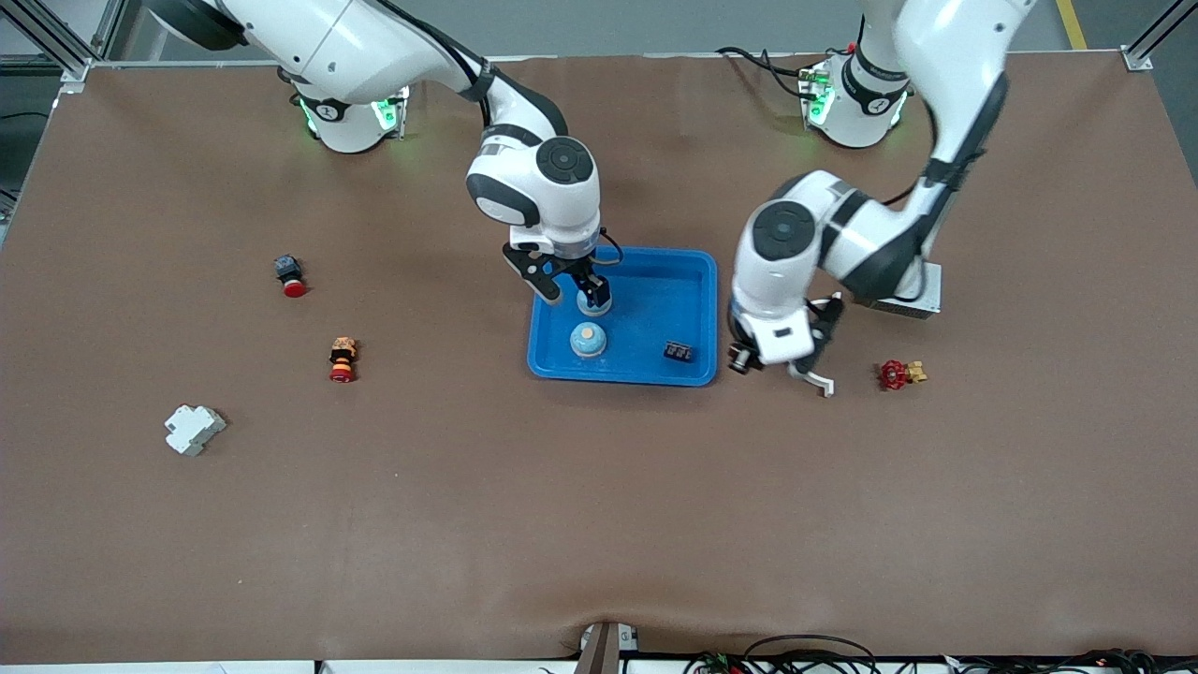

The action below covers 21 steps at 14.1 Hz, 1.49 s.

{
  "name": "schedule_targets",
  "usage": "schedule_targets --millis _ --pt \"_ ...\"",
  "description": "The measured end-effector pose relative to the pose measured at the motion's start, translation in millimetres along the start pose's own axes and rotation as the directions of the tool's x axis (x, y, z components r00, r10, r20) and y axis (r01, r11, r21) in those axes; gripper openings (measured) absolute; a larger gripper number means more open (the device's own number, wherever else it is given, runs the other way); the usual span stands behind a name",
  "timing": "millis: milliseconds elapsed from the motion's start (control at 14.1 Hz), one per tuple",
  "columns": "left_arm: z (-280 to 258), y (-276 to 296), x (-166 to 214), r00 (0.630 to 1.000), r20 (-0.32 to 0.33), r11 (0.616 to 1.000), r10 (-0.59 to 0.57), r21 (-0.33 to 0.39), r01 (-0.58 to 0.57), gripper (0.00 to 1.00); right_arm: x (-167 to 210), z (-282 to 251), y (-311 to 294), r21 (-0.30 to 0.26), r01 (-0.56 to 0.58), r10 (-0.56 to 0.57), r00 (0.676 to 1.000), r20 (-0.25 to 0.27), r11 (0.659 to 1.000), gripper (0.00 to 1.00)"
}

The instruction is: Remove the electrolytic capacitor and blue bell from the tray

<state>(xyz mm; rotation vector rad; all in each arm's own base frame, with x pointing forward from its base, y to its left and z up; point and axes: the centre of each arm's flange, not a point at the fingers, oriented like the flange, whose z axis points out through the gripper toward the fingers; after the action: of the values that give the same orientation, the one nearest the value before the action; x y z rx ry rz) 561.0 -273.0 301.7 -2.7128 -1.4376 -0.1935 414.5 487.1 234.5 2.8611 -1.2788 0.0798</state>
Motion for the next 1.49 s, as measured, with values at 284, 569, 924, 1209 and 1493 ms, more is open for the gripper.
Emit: schedule_targets --millis 284,569,924,1209,1493 --pt "16.5 -31.0 105.7 0.995 0.008 0.992 0.103 0.066 -0.103 0.3 -7.0 13.6 -12.3 0.001 -0.021 0.021 1.0 -0.01 1.0 1.0" --pt "42.3 -64.0 148.1 0.991 0.043 0.983 0.126 0.126 -0.13 0.3 -15.6 30.6 -13.8 -0.017 -0.014 0.014 1.0 -0.009 1.0 1.0" --pt "80.5 -96.2 133.0 0.988 0.093 0.968 0.12 0.212 -0.138 0.3 -21.5 36.6 -12.5 -0.023 -0.006 0.006 1.0 -0.014 1.0 1.0" --pt "99.0 -109.6 125.3 0.99 0.113 0.962 0.089 0.247 -0.115 0.3 -24.9 35.9 -17.6 -0.015 -0.009 0.009 1.0 -0.009 1.0 0.97" --pt "113.1 -106.6 112.5 0.99 0.124 0.966 0.062 0.243 -0.091 0.3 -30.4 37.6 -19.7 -0.009 -0.015 0.015 1.0 -0.017 1.0 0.87"
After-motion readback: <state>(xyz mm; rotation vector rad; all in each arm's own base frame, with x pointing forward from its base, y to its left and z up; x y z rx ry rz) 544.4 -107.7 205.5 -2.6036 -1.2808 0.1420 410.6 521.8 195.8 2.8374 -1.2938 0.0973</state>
